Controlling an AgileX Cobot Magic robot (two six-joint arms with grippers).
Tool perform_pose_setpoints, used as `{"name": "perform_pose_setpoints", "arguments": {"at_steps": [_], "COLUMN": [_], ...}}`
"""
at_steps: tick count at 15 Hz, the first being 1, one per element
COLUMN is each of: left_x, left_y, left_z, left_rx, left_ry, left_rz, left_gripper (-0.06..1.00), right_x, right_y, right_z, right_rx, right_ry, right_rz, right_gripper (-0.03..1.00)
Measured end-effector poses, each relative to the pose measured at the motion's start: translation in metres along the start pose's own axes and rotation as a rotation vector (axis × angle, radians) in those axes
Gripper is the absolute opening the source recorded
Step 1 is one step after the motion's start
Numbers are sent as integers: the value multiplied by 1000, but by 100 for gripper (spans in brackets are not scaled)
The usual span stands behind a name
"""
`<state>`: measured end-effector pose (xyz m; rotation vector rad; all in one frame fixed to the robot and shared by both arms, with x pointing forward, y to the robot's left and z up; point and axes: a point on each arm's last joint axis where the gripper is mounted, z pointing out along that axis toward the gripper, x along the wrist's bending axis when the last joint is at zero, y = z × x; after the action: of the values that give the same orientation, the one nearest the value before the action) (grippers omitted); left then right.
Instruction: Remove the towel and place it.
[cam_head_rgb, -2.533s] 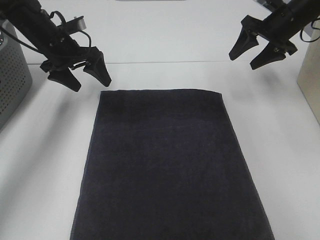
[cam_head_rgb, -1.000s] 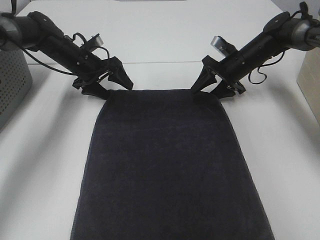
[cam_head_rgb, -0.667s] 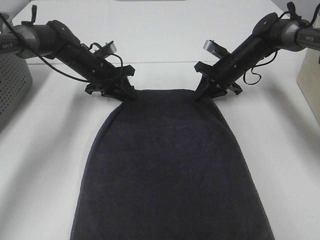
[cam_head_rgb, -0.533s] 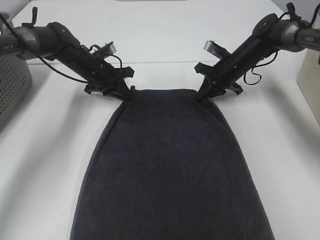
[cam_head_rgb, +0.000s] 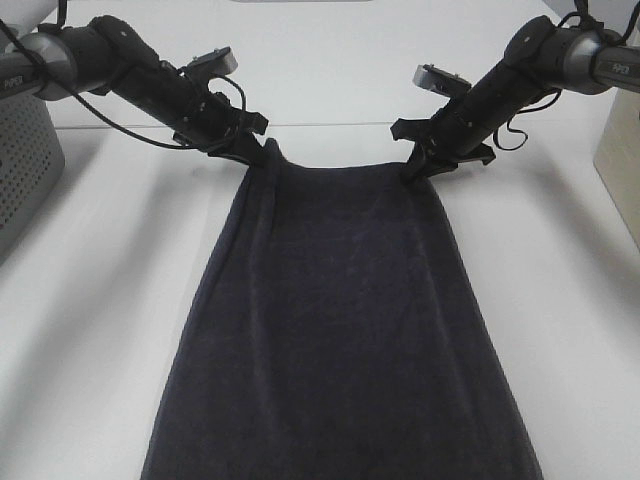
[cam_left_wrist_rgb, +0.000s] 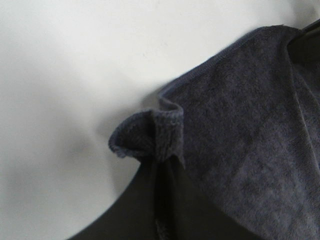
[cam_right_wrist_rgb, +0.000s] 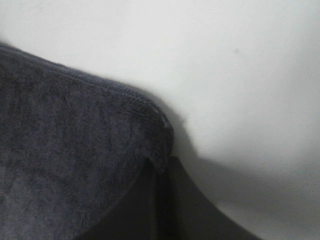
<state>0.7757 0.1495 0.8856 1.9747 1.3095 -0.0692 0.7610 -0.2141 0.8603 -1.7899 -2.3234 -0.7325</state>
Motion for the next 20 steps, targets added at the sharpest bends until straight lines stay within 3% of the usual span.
{"name": "perform_pose_setpoints", "arguments": {"at_steps": [3, 9, 16, 20], "left_x": [2, 10, 16, 22], "left_y": [14, 31, 41, 36], "left_z": [-6, -11, -13, -5], "left_rx": [-92, -248, -364, -372], "left_ry": [53, 175, 279, 289], "left_rz": [36, 176, 247, 240], "left_gripper": [2, 2, 2, 2], "right_x": [-3, -2, -4, -5], "right_y": [12, 41, 53, 53], "right_z": [-11, -32, -38, -37], "right_rx": [-112, -332, -475, -488], "right_ry": [-89, -174, -222, -229], "right_rz": [-72, -168, -173, -171], "right_gripper": [1, 1, 1, 1]}}
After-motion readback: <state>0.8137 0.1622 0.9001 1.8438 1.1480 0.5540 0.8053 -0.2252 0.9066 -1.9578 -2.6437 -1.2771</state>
